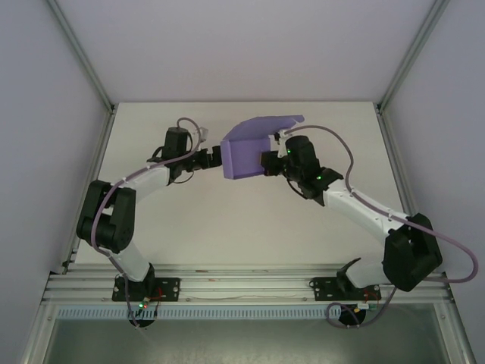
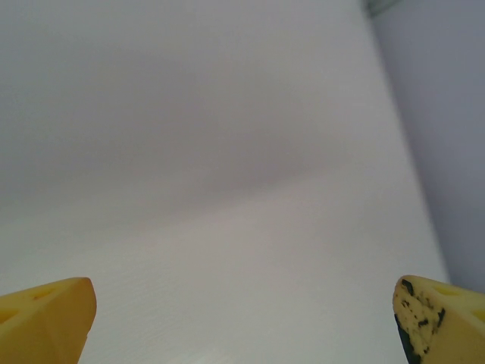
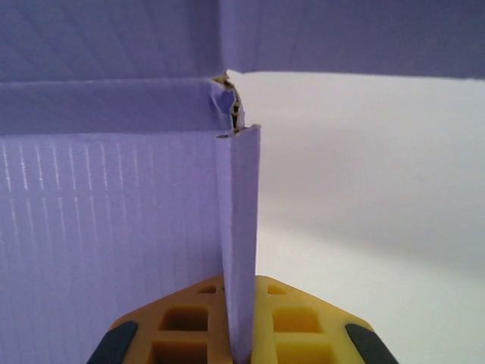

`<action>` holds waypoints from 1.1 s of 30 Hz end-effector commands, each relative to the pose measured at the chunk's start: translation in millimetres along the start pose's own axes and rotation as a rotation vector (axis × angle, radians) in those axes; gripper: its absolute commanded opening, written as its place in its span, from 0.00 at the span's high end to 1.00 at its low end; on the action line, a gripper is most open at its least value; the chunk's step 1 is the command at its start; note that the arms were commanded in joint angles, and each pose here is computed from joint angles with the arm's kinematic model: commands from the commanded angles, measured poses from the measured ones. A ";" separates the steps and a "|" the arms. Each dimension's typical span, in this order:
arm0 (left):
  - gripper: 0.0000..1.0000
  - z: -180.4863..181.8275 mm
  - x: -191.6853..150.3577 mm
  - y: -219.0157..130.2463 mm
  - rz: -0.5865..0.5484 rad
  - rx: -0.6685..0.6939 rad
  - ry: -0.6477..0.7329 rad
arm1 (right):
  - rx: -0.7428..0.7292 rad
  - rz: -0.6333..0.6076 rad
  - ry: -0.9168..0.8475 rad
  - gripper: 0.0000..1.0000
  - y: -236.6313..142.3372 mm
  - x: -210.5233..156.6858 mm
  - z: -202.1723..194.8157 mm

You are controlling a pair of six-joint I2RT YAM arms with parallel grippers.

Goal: Assemble paper box

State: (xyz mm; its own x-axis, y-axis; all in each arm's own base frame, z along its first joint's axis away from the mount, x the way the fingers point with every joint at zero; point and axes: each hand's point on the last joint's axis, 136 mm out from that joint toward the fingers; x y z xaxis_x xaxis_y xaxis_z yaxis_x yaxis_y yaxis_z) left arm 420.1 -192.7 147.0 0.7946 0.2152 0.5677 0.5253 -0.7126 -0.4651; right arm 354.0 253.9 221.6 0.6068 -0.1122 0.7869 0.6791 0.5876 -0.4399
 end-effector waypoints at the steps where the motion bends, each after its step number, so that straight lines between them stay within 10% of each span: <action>1: 0.00 -74.6 1.2 -1.0 0.005 -0.340 0.147 | 0.132 -0.018 -0.041 1.00 3.1 -3.1 19.0; 11: 0.00 -113.1 -17.6 9.0 0.066 -0.475 0.234 | 0.106 0.007 -0.116 1.00 15.4 -15.9 20.3; 22: 0.00 -130.6 -10.4 10.3 0.054 -0.479 0.291 | -0.510 0.019 -0.078 1.00 38.0 -26.2 -51.6; 33: 0.00 10.5 9.1 8.8 -0.005 0.228 0.120 | -0.382 -0.031 -0.012 0.99 -18.8 -1.2 -32.2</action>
State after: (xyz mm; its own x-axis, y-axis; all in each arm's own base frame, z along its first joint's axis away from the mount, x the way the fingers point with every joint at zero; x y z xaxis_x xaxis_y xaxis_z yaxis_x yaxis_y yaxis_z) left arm 426.2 -227.4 150.4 0.7641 0.1227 0.6334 0.5124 -0.7119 -0.4802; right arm 364.0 236.0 198.0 0.5823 -0.0635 0.8105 0.7948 0.2538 -0.5512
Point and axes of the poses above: each hand's point on the last joint's axis, 136 mm out from that joint toward the fingers, its own y axis out along the fingers, its own z axis along the line the jaws close on, x = y × z, and after that the axes turned 2 degrees about y, right-handed
